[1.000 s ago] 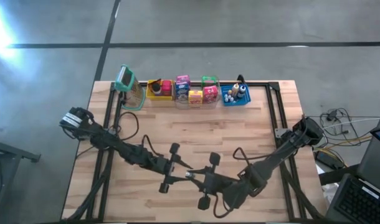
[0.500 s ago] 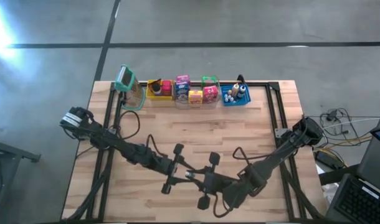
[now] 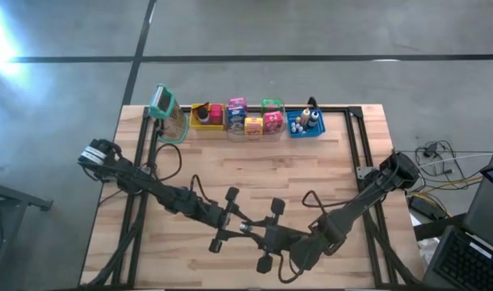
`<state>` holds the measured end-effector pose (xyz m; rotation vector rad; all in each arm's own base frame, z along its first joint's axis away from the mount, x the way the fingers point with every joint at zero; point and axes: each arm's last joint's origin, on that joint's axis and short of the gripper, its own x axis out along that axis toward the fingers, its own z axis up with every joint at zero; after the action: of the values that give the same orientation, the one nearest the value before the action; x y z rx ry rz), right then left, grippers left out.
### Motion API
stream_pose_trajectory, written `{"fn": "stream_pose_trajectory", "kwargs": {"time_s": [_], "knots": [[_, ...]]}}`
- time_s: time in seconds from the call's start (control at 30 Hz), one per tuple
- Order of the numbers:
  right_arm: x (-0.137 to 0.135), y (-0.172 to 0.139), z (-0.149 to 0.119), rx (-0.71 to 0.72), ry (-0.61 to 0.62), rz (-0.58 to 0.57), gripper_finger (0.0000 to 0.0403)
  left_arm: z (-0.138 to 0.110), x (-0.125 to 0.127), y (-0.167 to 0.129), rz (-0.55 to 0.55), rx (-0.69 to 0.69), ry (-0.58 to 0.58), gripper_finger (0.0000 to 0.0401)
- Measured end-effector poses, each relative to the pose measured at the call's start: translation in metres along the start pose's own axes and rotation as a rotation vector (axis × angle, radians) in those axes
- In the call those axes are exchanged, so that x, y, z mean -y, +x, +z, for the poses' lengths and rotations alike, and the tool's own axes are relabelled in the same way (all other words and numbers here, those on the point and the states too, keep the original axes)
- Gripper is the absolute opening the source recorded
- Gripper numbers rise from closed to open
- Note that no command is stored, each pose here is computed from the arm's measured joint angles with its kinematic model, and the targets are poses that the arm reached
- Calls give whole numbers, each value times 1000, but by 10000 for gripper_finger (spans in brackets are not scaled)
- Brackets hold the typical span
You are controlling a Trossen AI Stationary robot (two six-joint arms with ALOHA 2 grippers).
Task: Pick & Place Kitchen Items
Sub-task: Put the blue bottle into the blue bin
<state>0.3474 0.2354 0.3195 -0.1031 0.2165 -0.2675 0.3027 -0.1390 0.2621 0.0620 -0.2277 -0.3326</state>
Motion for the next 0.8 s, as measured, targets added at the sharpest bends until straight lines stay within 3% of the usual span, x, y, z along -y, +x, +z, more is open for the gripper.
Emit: {"fn": "stream_pose_trajectory", "kwargs": {"time_s": [0.2, 0.5, 0.8], "knots": [[-1, 0, 1, 6, 0, 14, 74, 0, 0, 0, 0, 0, 0, 148], [-1, 0, 1, 6, -11, 17, 59, 0, 0, 0, 0, 1, 2, 90], [-1, 0, 0, 2, -15, 17, 78, -1, 0, 0, -1, -9, -14, 93]]}}
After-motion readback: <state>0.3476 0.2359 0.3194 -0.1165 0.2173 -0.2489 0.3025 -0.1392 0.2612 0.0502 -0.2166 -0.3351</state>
